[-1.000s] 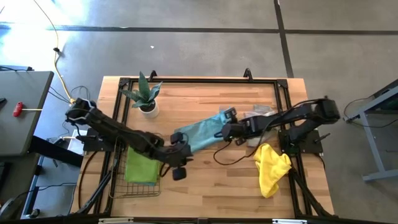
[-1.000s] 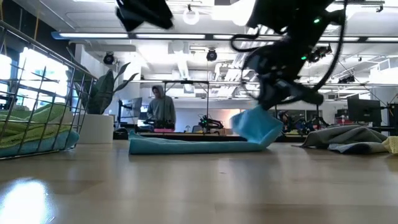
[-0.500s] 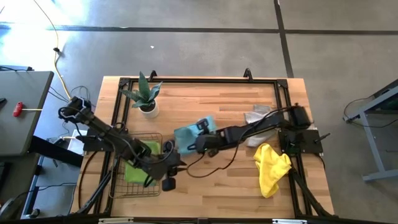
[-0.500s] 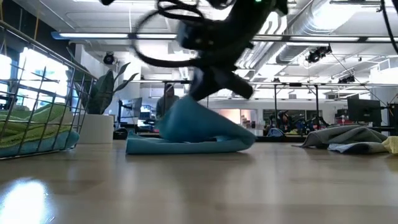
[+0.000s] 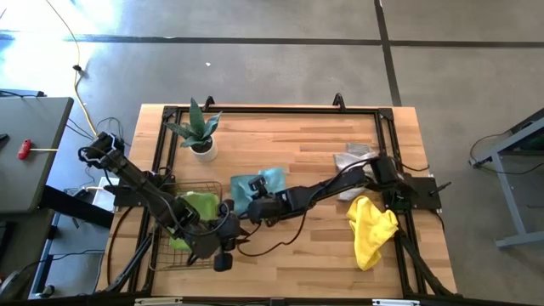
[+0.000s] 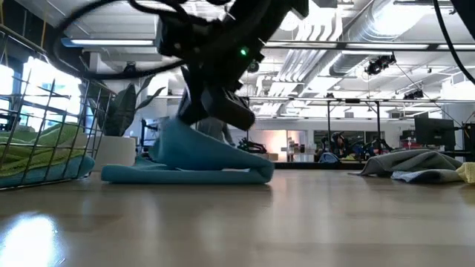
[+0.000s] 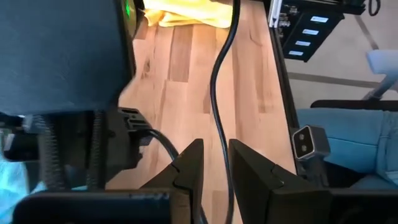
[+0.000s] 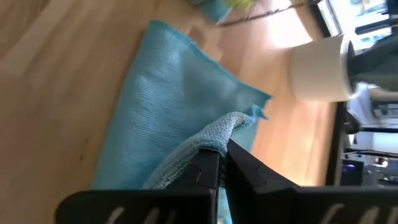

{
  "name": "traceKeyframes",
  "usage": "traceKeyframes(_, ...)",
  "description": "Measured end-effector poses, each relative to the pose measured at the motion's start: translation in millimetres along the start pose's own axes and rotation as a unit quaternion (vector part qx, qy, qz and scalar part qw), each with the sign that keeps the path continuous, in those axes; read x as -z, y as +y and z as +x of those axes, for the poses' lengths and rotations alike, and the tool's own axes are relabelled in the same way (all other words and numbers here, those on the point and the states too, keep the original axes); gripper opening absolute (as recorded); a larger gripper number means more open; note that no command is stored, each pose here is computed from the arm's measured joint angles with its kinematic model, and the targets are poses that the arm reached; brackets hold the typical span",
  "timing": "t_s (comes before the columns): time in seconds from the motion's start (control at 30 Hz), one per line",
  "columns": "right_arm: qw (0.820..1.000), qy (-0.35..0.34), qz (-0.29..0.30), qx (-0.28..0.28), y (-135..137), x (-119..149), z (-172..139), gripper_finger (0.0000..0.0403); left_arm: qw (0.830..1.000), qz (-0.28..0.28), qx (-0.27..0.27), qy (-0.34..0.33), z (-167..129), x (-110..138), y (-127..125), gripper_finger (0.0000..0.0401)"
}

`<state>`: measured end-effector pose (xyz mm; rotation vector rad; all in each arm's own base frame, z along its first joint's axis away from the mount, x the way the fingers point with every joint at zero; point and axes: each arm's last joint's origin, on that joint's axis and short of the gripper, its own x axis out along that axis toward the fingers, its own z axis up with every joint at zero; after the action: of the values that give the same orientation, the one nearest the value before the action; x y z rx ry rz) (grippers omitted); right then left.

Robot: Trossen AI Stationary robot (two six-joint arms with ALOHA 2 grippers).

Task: Fold microfiber towels
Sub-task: Fold the blue microfiber towel

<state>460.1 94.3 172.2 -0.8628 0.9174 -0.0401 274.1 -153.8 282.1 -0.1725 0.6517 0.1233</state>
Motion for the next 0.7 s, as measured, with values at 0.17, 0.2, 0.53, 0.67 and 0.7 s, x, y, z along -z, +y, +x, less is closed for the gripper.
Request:
traceKeyframes(0.17,0.999,-0.015,0.038,0.028,-8.6,-5.3,-0.6,0.0,1.0,-0.004,-0.004,-0.007,-3.1,2.3,-4.0,0.0064)
traceKeyframes(0.2,0.998,-0.029,0.053,0.024,-9.4,-5.3,1.4,0.0,1.0,-0.003,-0.002,-0.008,-4.8,2.5,-4.9,0.0064)
traceKeyframes(0.53,0.988,-0.113,0.099,-0.039,-9.0,4.0,17.8,0.0002,1.0,-0.011,0.007,-0.01,-8.7,4.5,-9.2,0.0064)
traceKeyframes(0.67,0.984,-0.112,0.119,-0.07,-7.5,9.5,21.5,0.0032,1.0,-0.011,0.008,-0.009,-8.7,4.6,-9.2,0.0064)
traceKeyframes(0.7,0.984,-0.108,0.121,-0.072,-7.6,10.7,22.1,0.0046,1.0,-0.011,0.008,-0.009,-8.7,4.6,-9.2,0.0064)
